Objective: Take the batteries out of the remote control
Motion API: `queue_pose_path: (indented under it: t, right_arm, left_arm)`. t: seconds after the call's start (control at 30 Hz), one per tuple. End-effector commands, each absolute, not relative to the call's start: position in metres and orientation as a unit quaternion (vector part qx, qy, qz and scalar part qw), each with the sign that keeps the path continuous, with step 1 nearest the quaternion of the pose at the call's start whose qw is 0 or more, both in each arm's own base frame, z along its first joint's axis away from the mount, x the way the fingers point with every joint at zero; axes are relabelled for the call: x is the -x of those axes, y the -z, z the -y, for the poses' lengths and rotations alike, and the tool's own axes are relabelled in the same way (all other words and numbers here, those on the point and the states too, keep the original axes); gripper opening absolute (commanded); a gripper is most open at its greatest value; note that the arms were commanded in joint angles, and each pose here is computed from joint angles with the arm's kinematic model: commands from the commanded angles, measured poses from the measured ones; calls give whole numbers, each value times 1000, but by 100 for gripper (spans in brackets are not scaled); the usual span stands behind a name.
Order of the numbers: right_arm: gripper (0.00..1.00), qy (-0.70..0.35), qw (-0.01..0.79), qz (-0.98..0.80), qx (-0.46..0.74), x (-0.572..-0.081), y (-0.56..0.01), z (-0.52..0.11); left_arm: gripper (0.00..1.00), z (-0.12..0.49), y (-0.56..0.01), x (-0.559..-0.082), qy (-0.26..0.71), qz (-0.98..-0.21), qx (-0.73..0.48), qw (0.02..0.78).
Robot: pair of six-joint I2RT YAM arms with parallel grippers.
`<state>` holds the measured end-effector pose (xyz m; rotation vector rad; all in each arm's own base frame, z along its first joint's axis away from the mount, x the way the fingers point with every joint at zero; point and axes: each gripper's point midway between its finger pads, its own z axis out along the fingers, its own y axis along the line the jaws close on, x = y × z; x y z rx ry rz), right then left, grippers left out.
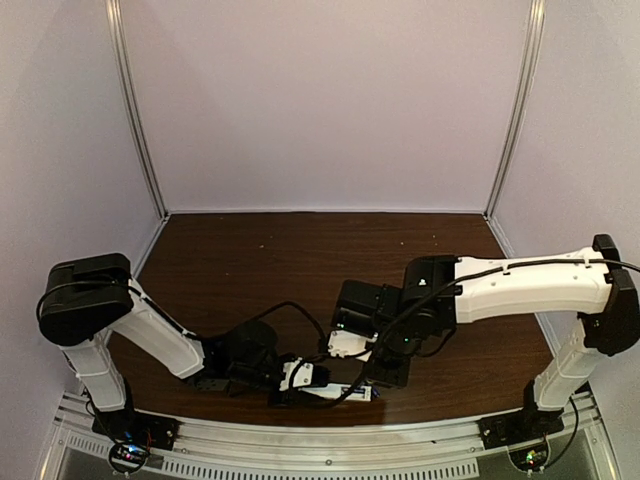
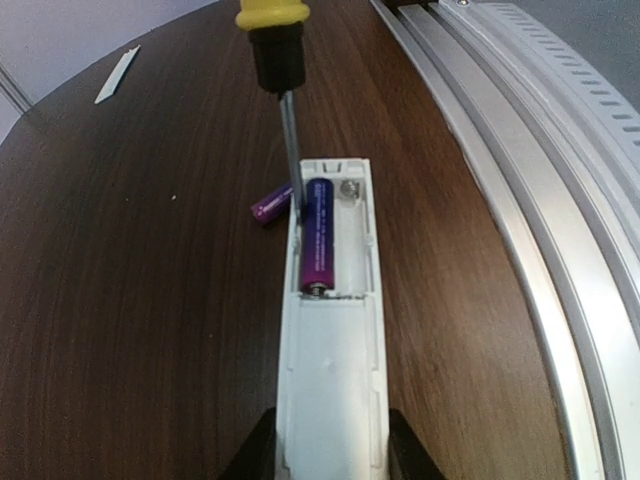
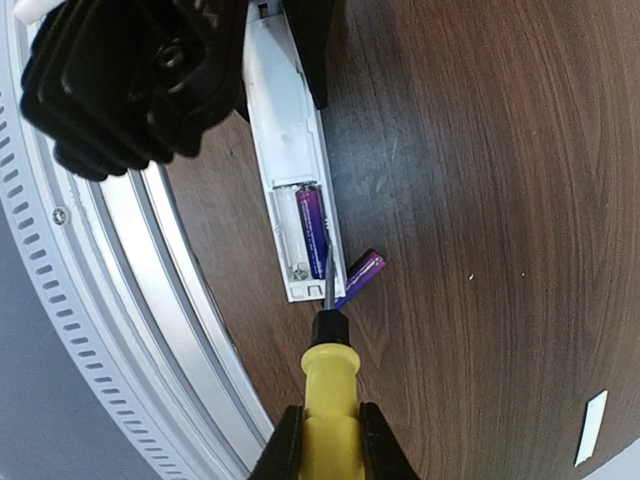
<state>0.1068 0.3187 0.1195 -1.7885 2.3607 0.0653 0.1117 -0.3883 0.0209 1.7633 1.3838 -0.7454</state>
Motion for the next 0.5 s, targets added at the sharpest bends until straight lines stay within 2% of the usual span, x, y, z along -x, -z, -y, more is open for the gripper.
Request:
queue_pose_path:
  t: [0.0, 0.47]
  right_arm:
    - [0, -16, 57, -793, 606, -101, -103, -321]
    - [0, -26, 58, -861, 505, -133, -92, -318]
  left_arm:
    - [0, 397, -28, -113, 298, -527, -693, 391]
    - [0, 397, -28, -118, 288, -535, -686, 399]
